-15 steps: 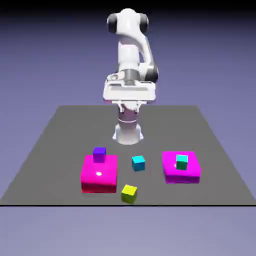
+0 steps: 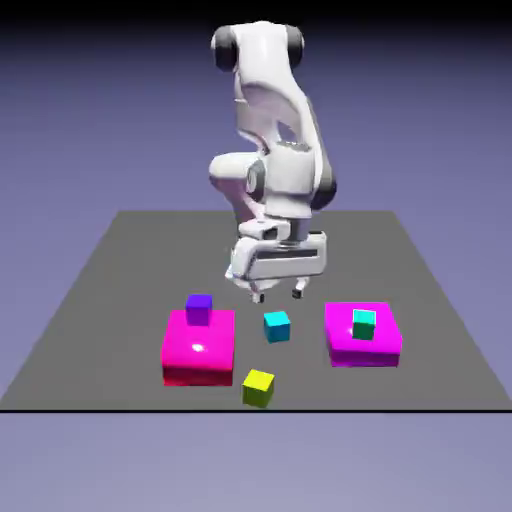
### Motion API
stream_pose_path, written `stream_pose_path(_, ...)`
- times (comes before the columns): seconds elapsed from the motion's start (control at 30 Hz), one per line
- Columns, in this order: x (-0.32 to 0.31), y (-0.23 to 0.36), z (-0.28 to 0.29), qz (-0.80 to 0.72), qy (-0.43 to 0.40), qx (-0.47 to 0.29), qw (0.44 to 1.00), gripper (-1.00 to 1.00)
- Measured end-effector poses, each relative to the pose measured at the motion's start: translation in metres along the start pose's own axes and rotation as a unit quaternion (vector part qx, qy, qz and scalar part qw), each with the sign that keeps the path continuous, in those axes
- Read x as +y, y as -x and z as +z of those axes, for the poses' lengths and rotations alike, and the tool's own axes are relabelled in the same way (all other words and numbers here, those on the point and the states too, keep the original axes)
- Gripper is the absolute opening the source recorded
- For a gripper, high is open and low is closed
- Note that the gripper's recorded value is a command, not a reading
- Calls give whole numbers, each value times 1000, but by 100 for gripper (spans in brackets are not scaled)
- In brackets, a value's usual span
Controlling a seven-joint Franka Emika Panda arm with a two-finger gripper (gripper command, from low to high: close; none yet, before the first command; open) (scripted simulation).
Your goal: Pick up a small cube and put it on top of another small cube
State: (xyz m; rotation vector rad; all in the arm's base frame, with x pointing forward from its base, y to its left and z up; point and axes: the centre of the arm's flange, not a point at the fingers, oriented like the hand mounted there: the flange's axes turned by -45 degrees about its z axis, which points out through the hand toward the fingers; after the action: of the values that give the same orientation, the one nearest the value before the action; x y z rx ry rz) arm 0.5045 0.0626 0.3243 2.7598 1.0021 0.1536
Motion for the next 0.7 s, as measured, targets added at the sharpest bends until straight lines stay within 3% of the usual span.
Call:
stream_pose_path(0.2,-8,-25,66,-122,-15,-122,985,0)
stream_pose_path(0.43,-24,-42,147,-254,-32,-263,930,0)
stream_pose_path(0.5,-25,-43,155,-267,-34,-277,922,0)
stream_pose_path(0.6,-25,-17,215,-267,-34,-277,922,0)
stream_pose_path(0.63,-25,-16,217,-267,-34,-277,922,-100)
stream_pose_path(0.7,-25,-16,217,-267,-34,-277,922,-100)
